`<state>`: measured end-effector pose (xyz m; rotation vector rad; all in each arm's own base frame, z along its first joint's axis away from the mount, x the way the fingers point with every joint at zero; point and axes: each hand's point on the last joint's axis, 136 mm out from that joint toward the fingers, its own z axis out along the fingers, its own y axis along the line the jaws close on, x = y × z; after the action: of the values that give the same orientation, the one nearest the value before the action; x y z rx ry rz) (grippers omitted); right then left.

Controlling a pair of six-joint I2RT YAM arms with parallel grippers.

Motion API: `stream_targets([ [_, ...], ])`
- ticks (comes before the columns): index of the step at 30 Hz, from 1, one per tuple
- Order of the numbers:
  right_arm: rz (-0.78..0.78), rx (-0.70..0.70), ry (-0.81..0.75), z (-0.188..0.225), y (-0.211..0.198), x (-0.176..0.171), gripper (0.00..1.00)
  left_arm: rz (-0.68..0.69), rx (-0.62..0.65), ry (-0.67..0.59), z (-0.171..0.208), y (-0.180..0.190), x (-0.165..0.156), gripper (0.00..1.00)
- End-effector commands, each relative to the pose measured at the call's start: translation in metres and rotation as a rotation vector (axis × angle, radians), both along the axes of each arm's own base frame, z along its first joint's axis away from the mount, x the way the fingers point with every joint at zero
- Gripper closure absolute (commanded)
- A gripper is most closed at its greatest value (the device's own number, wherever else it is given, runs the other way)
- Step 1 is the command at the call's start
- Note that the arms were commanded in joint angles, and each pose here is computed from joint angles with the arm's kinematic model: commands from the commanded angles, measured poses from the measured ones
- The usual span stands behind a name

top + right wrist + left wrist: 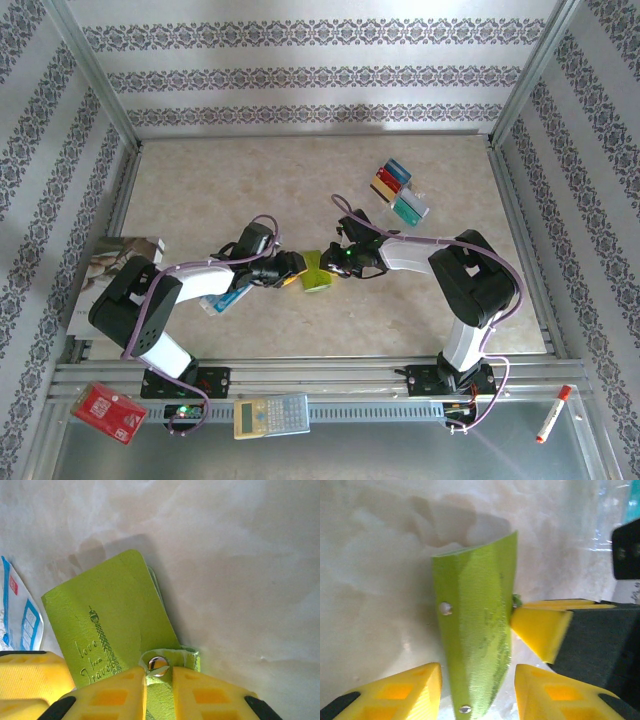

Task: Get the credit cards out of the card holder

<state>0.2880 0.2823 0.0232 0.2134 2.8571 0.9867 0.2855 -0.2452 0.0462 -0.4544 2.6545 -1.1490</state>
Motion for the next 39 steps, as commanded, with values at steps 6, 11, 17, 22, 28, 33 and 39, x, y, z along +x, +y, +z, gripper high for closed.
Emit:
stream_targets([
  [6, -0.03, -0.116, 0.09, -0.038, -0.025, -0.017, 0.78, 0.0, 0.032, 0.064, -0.015, 0.001, -0.007, 0.56],
  [11, -0.028, -0.11, 0.093, -0.039, -0.024, -0.017, 0.78, -0.057, -0.061, 0.044, -0.003, -0.019, 0.0, 0.6],
  [17, -0.033, -0.097, 0.084, -0.036, -0.023, -0.014, 0.79, -0.067, -0.125, -0.016, 0.011, -0.029, 0.011, 0.67],
  [22, -0.025, -0.087, 0.062, -0.029, -0.021, -0.009, 0.79, -0.064, -0.122, -0.023, 0.012, -0.03, 0.014, 0.69],
  [28, 0.019, -0.104, -0.013, -0.012, -0.021, -0.002, 0.77, -0.045, -0.101, -0.023, 0.006, -0.025, 0.013, 0.82],
  [33, 0.051, -0.112, -0.154, 0.027, -0.022, 0.013, 0.65, -0.034, -0.092, -0.045, 0.008, -0.021, 0.012, 0.94],
  [39, 0.087, -0.134, -0.263, 0.053, -0.02, 0.021, 0.56, -0.057, -0.08, -0.077, 0.016, -0.019, 0.011, 1.0],
])
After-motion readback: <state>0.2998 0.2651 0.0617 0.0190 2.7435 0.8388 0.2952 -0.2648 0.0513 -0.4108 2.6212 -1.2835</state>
